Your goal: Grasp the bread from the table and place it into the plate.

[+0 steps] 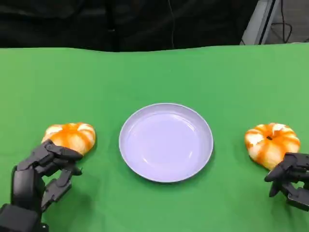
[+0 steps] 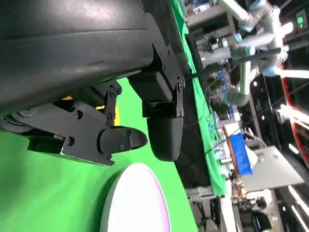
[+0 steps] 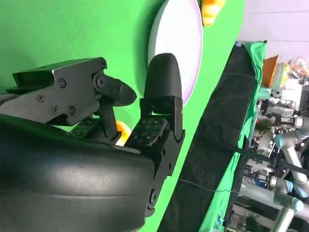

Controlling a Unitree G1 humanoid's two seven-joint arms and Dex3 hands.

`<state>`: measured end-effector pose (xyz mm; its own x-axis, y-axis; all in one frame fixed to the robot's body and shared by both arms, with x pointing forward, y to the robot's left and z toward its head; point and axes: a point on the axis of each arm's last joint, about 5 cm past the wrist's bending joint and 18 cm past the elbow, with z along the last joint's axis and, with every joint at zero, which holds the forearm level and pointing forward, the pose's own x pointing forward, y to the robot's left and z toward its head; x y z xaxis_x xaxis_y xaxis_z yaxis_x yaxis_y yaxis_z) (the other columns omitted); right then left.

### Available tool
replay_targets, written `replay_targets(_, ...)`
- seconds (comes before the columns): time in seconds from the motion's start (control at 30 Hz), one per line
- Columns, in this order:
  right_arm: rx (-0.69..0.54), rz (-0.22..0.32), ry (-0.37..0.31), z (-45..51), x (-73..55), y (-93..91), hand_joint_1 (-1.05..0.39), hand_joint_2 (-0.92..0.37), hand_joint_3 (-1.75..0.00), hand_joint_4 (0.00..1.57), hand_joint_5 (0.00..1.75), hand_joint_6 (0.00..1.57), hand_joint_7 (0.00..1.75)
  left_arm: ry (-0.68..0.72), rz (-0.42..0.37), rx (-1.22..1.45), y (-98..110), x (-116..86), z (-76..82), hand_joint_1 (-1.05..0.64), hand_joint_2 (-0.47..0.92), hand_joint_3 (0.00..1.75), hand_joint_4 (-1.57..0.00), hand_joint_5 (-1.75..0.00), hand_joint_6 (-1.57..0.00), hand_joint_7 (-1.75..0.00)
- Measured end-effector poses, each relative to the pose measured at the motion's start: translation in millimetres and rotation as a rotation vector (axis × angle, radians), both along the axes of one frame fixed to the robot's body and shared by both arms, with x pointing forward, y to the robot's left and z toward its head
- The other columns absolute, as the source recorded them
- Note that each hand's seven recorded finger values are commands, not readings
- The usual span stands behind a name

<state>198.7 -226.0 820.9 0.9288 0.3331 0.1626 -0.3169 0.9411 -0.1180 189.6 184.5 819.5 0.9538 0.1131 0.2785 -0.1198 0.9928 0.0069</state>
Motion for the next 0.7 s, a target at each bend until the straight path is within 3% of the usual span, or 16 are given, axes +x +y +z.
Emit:
replay_targets(0.13, 0.0, 0.002, 0.0, 0.0, 0.0, 0.0, 0.1, -0.8, -0.7, 0.88, 1.4, 0.94, 0.98, -0.012, -0.014, 0.013, -0.1, -0.4, 0.3, -0.08, 0.92, 0.36, -0.78, -0.91, -0.96, -0.48)
replay_targets(0.17, 0.0, 0.002, 0.0, 0.0, 0.0, 0.0, 0.1, -0.8, -0.7, 0.88, 1.4, 0.94, 0.98, -0.012, -0.015, 0.016, 0.3, -0.7, 0.1, -0.11, 0.92, 0.33, -0.81, -0.75, -0.99, -0.35)
replay_targets(0.23, 0.0, 0.002, 0.0, 0.0, 0.0, 0.0, 0.1, -0.8, -0.7, 0.87, 1.4, 0.94, 0.98, -0.011, -0.017, 0.022, 1.1, -1.4, -0.4, -0.12, 0.92, 0.31, -0.84, -0.64, -1.02, -0.25)
replay_targets(0.3, 0.0, 0.002, 0.0, 0.0, 0.0, 0.0, 0.1, -0.8, -0.71, 0.88, 1.41, 0.94, 0.98, -0.01, -0.018, 0.029, 2.0, -2.1, -1.0, -0.16, 0.92, 0.29, -0.91, -0.35, -1.04, -0.09)
replay_targets(0.47, 0.0, 0.004, 0.0, 0.0, 0.0, -0.1, 0.11, -0.8, -0.72, 0.88, 1.41, 0.94, 0.99, -0.011, -0.033, 0.058, 4.0, -2.6, -0.9, -0.2, 0.92, 0.27, -0.91, -0.07, -0.93, 0.0)
replay_targets(0.7, 0.0, 0.002, 0.001, -0.1, 0.0, 0.0, 0.1, -0.81, -0.7, 0.89, 1.39, 0.94, 0.99, -0.019, -0.029, 0.094, 4.9, -1.2, 1.2, -0.17, 0.92, 0.26, -0.76, 0.0, -0.7, 0.0)
